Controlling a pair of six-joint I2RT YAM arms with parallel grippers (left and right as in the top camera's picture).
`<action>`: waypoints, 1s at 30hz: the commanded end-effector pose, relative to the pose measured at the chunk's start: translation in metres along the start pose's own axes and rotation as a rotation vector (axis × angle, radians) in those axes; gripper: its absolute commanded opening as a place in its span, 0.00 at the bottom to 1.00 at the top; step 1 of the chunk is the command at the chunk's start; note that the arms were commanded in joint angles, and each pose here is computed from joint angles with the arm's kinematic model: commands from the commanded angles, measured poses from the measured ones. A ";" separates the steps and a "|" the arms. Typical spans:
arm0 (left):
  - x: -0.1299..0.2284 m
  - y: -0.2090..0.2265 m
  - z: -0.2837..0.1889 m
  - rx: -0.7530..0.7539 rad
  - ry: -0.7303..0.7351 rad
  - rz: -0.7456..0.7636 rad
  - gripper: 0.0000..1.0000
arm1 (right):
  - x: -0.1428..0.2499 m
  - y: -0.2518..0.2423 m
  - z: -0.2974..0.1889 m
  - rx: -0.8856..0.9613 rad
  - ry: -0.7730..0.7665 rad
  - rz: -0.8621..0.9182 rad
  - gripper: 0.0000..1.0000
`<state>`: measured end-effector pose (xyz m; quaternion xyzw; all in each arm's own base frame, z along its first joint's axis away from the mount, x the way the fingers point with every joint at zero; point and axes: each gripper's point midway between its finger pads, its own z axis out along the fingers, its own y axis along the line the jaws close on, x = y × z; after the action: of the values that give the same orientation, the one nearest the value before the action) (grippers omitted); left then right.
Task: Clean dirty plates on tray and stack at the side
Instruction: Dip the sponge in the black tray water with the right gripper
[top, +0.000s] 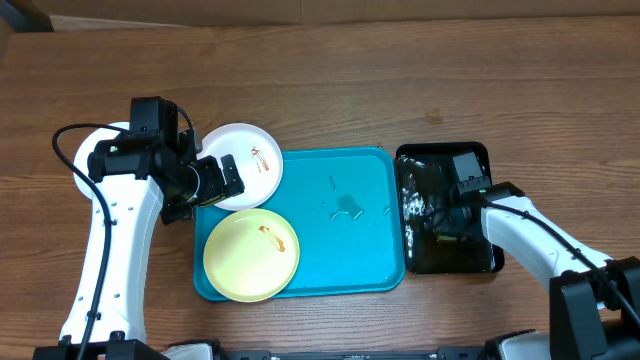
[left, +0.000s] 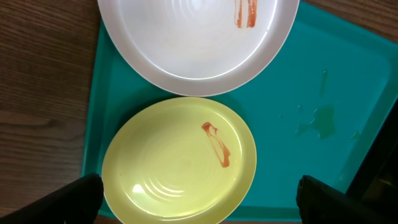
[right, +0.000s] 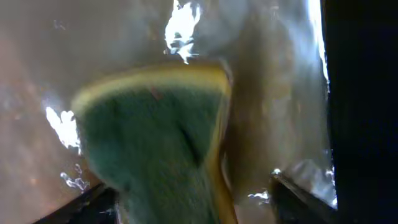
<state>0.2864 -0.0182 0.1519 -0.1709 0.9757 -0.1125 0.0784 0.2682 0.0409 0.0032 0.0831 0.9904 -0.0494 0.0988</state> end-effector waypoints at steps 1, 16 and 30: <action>0.000 0.001 -0.001 -0.004 -0.006 0.017 1.00 | -0.003 0.001 -0.002 0.001 0.002 0.005 0.52; 0.000 0.001 -0.001 -0.004 -0.006 0.017 1.00 | 0.026 0.013 -0.005 -0.084 0.134 -0.003 0.75; 0.000 0.001 -0.001 -0.004 -0.006 0.017 1.00 | 0.027 0.011 -0.007 -0.078 0.145 -0.012 0.77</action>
<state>0.2864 -0.0182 0.1519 -0.1709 0.9757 -0.1125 0.0784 0.2351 0.0546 -0.0001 0.0796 0.9966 -0.0098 0.0208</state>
